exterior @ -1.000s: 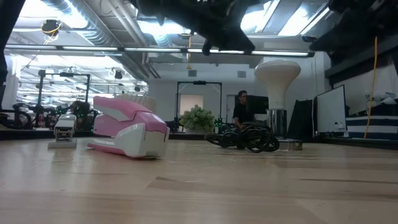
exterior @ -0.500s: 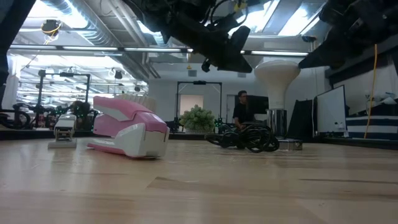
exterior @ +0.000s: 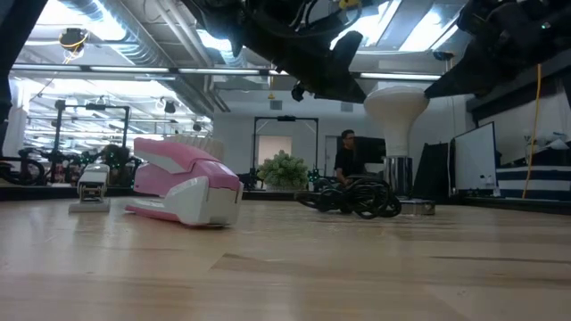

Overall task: Screw lightbulb
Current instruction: Remove the lightbulb from the lamp

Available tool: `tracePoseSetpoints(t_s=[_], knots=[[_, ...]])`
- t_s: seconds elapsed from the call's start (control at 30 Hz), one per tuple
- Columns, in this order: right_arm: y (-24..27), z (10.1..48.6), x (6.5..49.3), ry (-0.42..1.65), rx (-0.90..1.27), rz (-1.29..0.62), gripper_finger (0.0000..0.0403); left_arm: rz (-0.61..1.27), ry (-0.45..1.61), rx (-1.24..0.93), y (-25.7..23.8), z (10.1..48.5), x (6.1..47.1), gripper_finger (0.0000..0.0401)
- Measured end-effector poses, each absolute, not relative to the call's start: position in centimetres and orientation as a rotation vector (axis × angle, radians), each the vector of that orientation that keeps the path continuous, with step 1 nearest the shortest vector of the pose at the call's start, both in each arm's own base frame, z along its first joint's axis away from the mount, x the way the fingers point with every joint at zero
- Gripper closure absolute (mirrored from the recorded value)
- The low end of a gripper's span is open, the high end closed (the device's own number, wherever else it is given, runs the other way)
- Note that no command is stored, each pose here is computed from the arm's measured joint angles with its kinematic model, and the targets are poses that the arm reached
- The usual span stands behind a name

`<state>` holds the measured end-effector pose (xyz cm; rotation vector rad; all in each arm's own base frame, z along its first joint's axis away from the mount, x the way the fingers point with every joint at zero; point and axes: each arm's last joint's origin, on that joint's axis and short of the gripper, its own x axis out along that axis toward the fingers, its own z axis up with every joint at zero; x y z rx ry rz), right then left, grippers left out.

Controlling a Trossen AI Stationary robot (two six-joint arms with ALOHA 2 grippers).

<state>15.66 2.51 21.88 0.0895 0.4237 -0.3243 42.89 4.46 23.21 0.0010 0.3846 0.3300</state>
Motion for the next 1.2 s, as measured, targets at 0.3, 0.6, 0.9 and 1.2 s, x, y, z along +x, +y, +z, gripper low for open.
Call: tracePoseSetpoints(t_s=[0.3,0.6,0.9,1.2], knots=[[2.3,21.8,15.5,0.417,0.100,-0.387,0.0400,0.316,0.395,0.001,3.2,23.1,42.9,0.0401],[2.0,21.7,15.3,0.405,0.104,-0.513,0.0400,0.245,0.387,-0.033,1.6,23.2,43.1,0.0401],[2.1,21.2,15.9,0.429,0.067,-0.538,0.0400,0.236,0.341,-0.031,0.6,23.4,43.3,0.0401],[2.2,23.1,15.7,0.429,0.052,-0.460,0.0400,0.260,0.180,0.030,1.0,25.0,43.7,0.0401]])
